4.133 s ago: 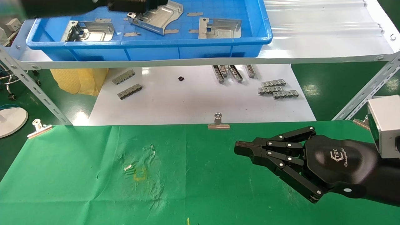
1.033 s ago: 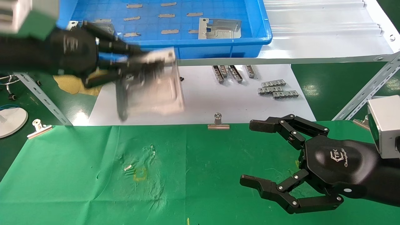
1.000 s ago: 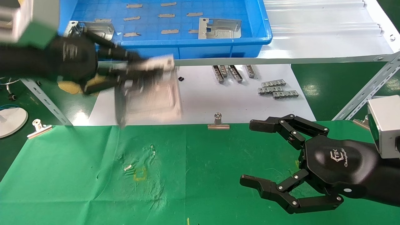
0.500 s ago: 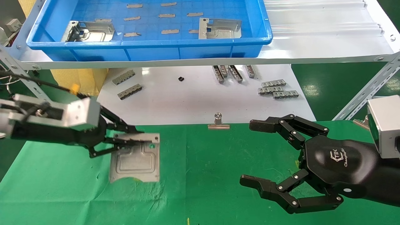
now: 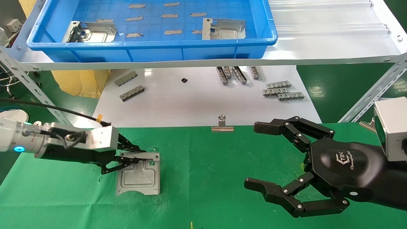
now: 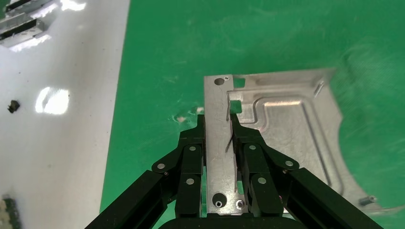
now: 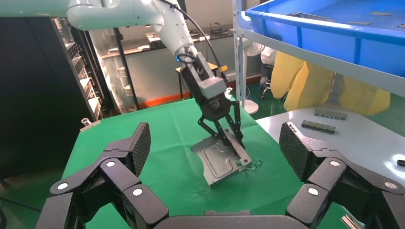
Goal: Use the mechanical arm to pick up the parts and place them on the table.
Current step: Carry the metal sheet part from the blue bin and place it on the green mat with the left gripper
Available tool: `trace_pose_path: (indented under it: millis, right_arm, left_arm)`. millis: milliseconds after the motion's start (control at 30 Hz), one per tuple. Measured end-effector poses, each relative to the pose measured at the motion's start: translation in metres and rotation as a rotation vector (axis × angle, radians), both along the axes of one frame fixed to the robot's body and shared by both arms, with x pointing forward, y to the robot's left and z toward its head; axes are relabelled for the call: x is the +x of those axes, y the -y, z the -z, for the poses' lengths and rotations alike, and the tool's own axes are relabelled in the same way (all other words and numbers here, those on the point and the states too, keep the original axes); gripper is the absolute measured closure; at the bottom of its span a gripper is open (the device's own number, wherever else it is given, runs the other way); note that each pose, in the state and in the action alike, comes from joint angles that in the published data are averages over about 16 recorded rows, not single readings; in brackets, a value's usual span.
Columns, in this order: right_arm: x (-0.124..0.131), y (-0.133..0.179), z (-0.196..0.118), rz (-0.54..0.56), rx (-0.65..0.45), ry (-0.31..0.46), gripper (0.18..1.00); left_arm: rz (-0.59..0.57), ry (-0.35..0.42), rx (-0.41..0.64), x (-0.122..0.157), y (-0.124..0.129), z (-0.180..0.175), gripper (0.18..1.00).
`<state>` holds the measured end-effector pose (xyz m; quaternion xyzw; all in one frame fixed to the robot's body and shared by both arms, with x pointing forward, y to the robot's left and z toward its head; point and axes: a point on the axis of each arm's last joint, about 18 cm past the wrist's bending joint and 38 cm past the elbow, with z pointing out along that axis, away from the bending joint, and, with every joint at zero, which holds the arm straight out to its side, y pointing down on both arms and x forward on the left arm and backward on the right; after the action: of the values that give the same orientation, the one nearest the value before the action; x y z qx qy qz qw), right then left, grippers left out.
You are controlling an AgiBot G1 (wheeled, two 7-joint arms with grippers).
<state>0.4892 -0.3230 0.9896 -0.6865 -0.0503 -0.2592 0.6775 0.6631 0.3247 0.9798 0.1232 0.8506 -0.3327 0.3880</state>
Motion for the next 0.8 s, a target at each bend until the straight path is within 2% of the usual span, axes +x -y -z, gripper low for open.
trace_pose_path:
  millis: [233,367,633,800]
  right_arm:
    - [0.0,0.0,0.0,0.0,0.0,0.0,0.179]
    - [0.0,0.0,0.0,0.0,0.0,0.0,0.179]
    - [0.0,0.0,0.0,0.0,0.0,0.0,0.179]
    - [0.0,0.0,0.0,0.0,0.0,0.0,0.179]
  left_arm:
    - [0.013,0.029,-0.003,0.006,0.004,0.006,0.883]
    - [0.027,0.012,-0.052,0.002,0.006,0.006,0.852]
    - [0.011,-0.106,-0.306,-0.01,0.0,0.016,0.752]
    - [-0.012,-0.173,-0.479,-0.015,-0.006,0.022,0.643]
